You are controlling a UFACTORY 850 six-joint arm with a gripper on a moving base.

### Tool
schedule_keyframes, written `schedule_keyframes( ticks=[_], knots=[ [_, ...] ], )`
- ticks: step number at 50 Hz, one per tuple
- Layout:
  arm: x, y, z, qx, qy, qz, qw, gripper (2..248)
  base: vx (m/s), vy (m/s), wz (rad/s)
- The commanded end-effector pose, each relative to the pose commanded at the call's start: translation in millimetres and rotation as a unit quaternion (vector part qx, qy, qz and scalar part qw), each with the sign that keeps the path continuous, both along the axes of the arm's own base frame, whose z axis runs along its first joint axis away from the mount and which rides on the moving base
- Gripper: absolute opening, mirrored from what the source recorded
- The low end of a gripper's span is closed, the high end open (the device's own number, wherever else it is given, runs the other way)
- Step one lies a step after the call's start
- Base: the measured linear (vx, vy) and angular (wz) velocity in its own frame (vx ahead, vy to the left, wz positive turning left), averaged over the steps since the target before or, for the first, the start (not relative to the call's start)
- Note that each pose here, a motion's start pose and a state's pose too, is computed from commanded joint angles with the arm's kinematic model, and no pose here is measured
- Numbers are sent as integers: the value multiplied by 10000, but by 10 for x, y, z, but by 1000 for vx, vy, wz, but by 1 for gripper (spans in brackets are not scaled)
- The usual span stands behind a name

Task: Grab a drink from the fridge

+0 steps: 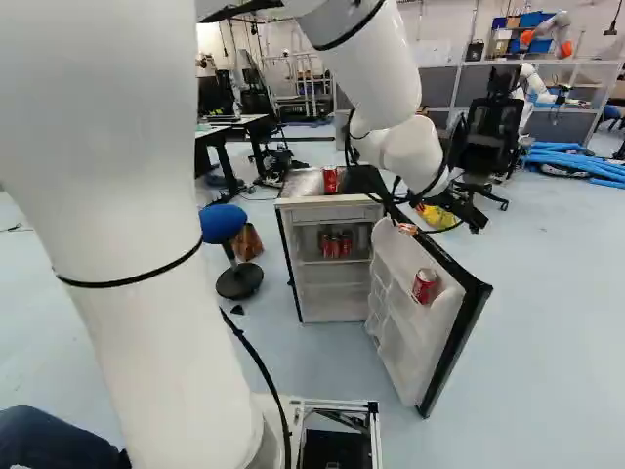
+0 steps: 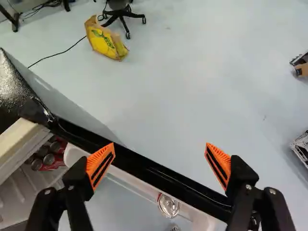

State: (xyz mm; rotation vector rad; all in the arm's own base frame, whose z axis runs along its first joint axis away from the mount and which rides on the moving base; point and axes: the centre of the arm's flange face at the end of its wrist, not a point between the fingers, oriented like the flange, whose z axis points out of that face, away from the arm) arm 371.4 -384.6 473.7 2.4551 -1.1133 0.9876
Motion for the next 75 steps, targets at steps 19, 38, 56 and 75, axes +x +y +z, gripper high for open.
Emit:
schedule_keyframes(
  ticks=[19, 38, 56, 75],
  knots=[
    [150, -337, -33, 371, -275, -568, 9973, 247, 0, 0, 0],
    [351, -617, -107, 795, -216, -765, 9937, 247, 0, 0, 0],
    [557, -816, -193, 1210, 43, -721, 9900, 247, 0, 0, 0],
    [766, -997, -279, 1643, 354, -627, 9838, 247, 0, 0, 0]
  ],
)
